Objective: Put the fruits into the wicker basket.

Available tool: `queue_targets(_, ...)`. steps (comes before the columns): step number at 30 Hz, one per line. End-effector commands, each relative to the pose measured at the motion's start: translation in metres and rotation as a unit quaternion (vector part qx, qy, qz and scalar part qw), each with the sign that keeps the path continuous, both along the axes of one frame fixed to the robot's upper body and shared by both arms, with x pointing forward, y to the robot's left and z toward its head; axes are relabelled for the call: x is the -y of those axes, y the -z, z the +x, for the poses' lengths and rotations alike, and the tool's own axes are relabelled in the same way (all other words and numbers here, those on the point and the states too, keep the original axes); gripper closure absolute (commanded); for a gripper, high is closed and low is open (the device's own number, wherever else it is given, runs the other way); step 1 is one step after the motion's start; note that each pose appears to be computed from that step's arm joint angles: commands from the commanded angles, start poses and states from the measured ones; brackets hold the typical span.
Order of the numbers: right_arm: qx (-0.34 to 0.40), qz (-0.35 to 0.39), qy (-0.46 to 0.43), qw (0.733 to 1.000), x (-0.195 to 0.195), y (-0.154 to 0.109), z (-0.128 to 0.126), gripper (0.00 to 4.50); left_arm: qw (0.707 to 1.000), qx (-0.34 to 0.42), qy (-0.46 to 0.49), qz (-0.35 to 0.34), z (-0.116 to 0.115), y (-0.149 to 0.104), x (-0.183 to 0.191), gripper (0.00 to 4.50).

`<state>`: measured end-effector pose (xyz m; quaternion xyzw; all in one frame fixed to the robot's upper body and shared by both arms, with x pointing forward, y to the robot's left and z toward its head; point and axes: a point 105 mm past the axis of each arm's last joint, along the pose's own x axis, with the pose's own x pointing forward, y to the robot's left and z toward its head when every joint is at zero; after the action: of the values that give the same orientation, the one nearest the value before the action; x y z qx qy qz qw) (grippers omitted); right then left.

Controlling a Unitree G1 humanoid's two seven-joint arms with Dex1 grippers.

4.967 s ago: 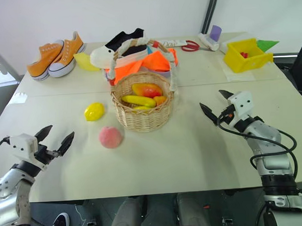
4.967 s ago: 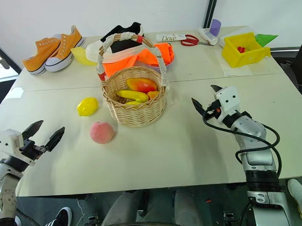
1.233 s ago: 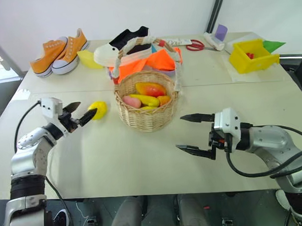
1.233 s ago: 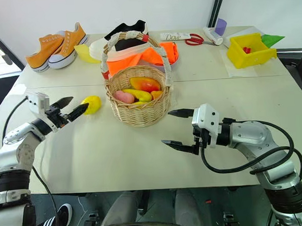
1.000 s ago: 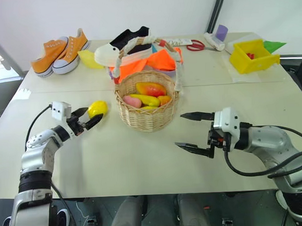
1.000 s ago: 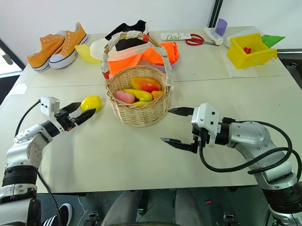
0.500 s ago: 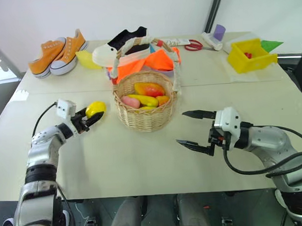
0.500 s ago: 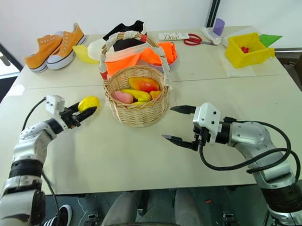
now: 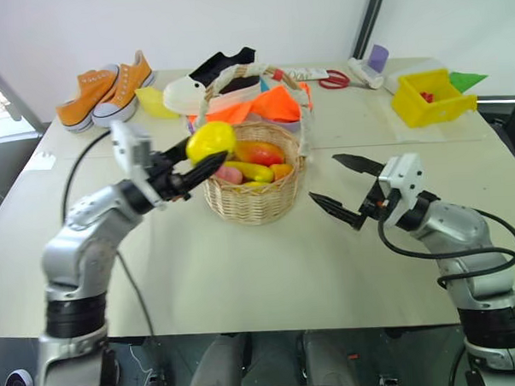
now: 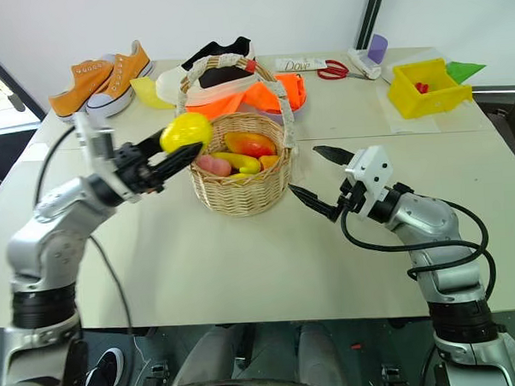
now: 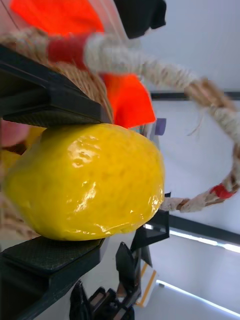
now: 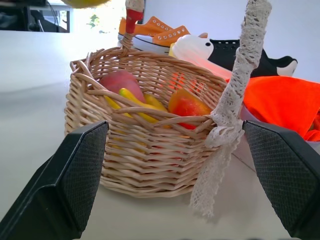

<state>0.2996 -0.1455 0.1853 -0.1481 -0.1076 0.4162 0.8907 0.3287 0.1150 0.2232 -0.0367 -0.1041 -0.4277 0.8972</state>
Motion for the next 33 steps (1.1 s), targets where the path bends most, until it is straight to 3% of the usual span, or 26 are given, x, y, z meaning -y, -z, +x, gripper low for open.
queue_targets(1,0.028,0.004,-0.004,1.0,-0.006,-0.013,0.0,0.0,0.999,0.029,-0.039,-0.002,0.016,-0.011,0.0,2.14)
queue_targets(4,0.03,-0.001,0.004,1.0,-0.006,-0.013,0.0,0.0,0.998,0.035,-0.044,-0.007,0.022,-0.012,0.002,2.14)
queue_targets(6,0.031,0.002,0.006,1.0,-0.007,-0.014,-0.001,0.0,0.998,0.037,-0.05,-0.007,0.024,-0.011,0.002,1.1)
queue_targets(9,0.031,0.005,0.007,0.999,-0.009,-0.015,-0.002,0.0,0.997,0.05,-0.055,0.004,0.022,-0.008,0.003,0.02)
queue_targets(17,0.035,0.077,0.108,0.991,-0.005,-0.022,0.012,0.0,0.999,0.042,-0.002,-0.008,-0.011,-0.007,0.001,0.02)
queue_targets(21,0.012,0.14,0.102,0.985,-0.034,-0.023,0.006,0.0,0.998,0.022,0.054,0.005,-0.051,-0.004,-0.012,0.02)
queue_targets(28,0.012,0.133,0.187,0.973,-0.033,-0.021,0.022,0.0,0.997,-0.028,-0.063,0.044,-0.081,0.026,-0.115,0.02)
queue_targets(33,0.008,0.133,0.161,0.978,-0.05,-0.023,0.029,0.0,0.989,-0.04,-0.129,0.054,-0.1,0.047,-0.159,0.02)
